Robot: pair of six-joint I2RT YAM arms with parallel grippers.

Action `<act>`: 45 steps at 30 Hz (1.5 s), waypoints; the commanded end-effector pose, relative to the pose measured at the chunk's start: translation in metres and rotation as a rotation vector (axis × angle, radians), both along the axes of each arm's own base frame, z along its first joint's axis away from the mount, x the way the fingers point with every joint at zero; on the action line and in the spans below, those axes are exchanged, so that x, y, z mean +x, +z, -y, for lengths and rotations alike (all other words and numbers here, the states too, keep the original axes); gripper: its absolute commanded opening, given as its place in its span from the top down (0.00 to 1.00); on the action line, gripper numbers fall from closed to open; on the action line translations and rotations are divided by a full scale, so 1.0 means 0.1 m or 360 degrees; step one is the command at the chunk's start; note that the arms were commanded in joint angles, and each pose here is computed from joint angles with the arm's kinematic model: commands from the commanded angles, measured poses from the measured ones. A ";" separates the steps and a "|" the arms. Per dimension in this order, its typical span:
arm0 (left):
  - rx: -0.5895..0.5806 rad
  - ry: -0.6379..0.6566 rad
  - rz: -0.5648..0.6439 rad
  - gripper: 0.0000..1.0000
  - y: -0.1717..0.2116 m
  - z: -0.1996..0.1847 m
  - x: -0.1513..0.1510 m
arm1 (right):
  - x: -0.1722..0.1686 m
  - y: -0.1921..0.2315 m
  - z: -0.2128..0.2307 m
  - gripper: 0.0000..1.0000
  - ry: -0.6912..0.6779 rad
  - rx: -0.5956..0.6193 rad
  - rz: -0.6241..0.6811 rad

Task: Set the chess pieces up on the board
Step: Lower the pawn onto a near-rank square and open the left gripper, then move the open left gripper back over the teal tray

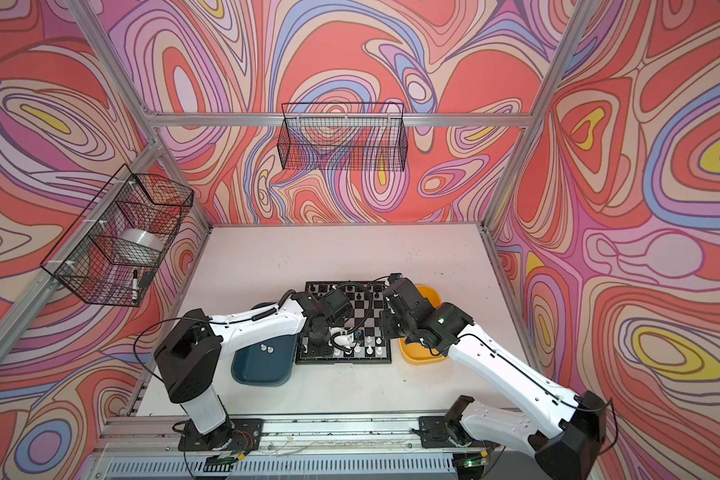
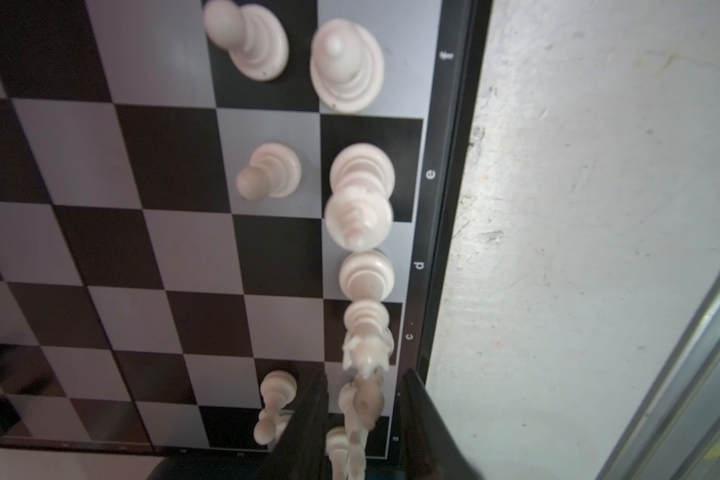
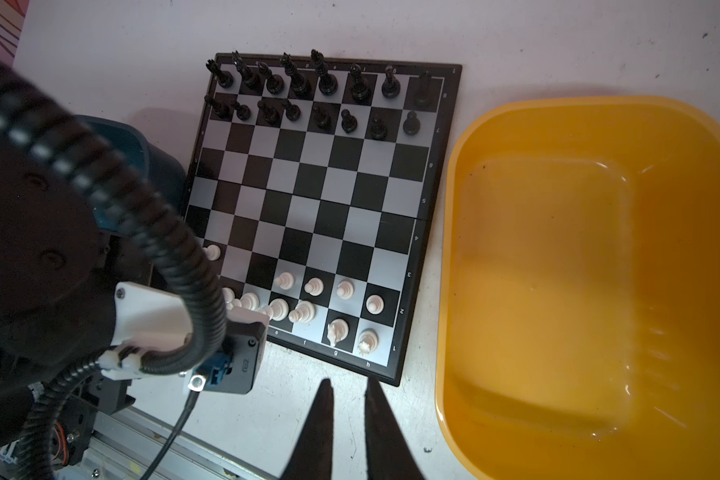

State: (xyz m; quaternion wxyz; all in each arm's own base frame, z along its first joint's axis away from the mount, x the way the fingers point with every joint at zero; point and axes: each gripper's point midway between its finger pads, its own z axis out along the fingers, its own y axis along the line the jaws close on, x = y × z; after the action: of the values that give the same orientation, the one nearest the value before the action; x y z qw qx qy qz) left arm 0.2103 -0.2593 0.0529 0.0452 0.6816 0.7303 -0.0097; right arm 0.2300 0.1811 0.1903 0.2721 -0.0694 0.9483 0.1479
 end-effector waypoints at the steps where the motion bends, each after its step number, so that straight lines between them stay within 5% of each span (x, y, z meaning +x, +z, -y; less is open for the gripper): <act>1: 0.0026 -0.0013 -0.0017 0.64 0.01 -0.04 -0.06 | -0.01 0.00 0.00 0.85 0.0010 -0.0011 0.0014; 45: -0.0068 -0.0090 0.0082 0.50 0.59 -0.26 -0.22 | -0.08 0.29 0.13 0.84 -0.0085 0.0101 0.0117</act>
State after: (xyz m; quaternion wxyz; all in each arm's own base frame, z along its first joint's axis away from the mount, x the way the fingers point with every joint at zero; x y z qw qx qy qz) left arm 0.1978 -0.2439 0.1081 0.0889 0.6916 0.7166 -0.0139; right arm 0.2227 0.1696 0.2134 0.3038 -0.0464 0.9370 0.1661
